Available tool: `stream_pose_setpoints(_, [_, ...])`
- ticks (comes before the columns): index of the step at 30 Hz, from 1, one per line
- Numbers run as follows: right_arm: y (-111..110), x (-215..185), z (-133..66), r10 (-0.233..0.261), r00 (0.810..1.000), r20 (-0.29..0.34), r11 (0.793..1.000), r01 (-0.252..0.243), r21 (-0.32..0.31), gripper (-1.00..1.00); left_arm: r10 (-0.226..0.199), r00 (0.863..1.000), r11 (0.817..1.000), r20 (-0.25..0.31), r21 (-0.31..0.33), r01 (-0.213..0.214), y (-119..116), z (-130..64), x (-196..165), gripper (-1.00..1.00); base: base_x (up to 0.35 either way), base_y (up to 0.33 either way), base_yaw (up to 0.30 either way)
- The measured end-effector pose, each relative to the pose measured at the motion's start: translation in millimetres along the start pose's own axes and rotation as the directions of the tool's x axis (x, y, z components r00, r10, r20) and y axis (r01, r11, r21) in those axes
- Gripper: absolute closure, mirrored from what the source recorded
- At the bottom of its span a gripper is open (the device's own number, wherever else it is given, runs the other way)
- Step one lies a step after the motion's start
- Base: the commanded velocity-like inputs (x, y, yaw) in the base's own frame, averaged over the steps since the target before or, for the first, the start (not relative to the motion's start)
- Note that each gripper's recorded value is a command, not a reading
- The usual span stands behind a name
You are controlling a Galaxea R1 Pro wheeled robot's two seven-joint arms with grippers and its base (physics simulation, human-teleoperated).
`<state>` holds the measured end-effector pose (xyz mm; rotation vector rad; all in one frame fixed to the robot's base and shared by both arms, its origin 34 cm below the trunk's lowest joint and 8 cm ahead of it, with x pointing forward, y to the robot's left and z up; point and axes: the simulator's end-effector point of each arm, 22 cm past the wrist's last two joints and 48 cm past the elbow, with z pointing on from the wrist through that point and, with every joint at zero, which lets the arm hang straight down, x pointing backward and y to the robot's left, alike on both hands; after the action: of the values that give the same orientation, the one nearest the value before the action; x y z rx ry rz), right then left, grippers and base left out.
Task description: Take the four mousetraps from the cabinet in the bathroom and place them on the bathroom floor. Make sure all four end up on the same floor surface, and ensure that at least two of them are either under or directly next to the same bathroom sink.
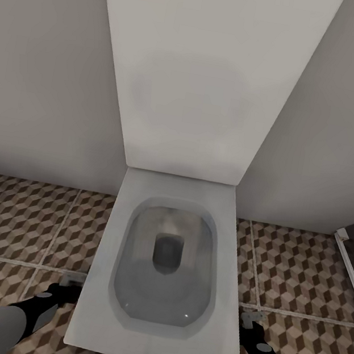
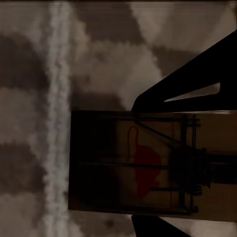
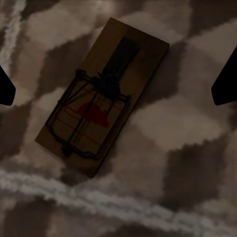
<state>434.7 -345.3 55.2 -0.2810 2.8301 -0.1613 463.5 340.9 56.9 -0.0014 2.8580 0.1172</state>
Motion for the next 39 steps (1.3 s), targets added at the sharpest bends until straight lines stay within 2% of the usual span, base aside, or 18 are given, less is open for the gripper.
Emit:
stream_pose_setpoints(37, [-0.6,0.1,0.0,0.0,1.0,0.0,1.0,0.0,0.001,-1.0,-0.001,1.0,1.0,-0.006,0.01,0.001,-7.8,-0.2,4.0,1.0,0.0,0.0,0.0])
stream_pose_setpoints(38, [-0.6,0.1,0.0,0.0,1.0,0.0,1.0,0.0,0.001,-1.0,-0.001,1.0,1.0,-0.006,0.01,0.001,-7.8,-0.2,4.0,-1.0,0.0,0.0,0.0])
stream_pose_setpoints(39, [-0.6,0.1,0.0,0.0,1.0,0.0,1.0,0.0,0.001,-1.0,0.001,1.0,1.0,-0.006,0.01,-0.001,-7.9,-0.2,3.9,-1.0,0.0,0.0,0.0])
